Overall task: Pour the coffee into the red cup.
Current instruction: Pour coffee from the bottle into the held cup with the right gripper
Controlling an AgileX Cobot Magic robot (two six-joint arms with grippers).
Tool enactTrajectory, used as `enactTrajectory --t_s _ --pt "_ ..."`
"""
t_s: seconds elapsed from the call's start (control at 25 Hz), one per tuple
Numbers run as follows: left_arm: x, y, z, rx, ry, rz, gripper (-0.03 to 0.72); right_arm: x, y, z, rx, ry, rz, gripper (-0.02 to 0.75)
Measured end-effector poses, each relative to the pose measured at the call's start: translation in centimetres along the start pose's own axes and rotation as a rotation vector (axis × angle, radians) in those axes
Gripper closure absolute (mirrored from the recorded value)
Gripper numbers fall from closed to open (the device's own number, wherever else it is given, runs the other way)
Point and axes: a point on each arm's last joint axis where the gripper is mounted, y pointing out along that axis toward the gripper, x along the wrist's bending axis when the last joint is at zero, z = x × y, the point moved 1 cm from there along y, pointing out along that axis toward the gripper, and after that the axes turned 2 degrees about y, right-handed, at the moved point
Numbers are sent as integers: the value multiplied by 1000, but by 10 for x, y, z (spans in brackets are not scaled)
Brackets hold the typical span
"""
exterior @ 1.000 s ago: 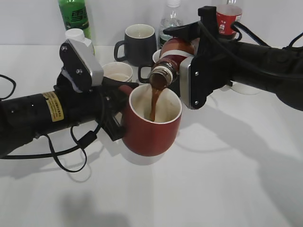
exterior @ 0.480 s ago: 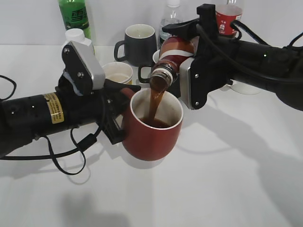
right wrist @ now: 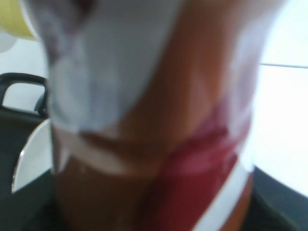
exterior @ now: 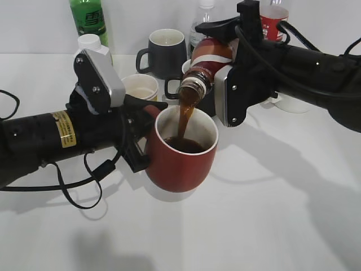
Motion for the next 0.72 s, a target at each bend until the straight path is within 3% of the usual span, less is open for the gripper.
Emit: enactTrajectory --t_s 0.72 --pt "0 0 0 4 -1 -1 615 -5 0 0 -5 -27 43 234"
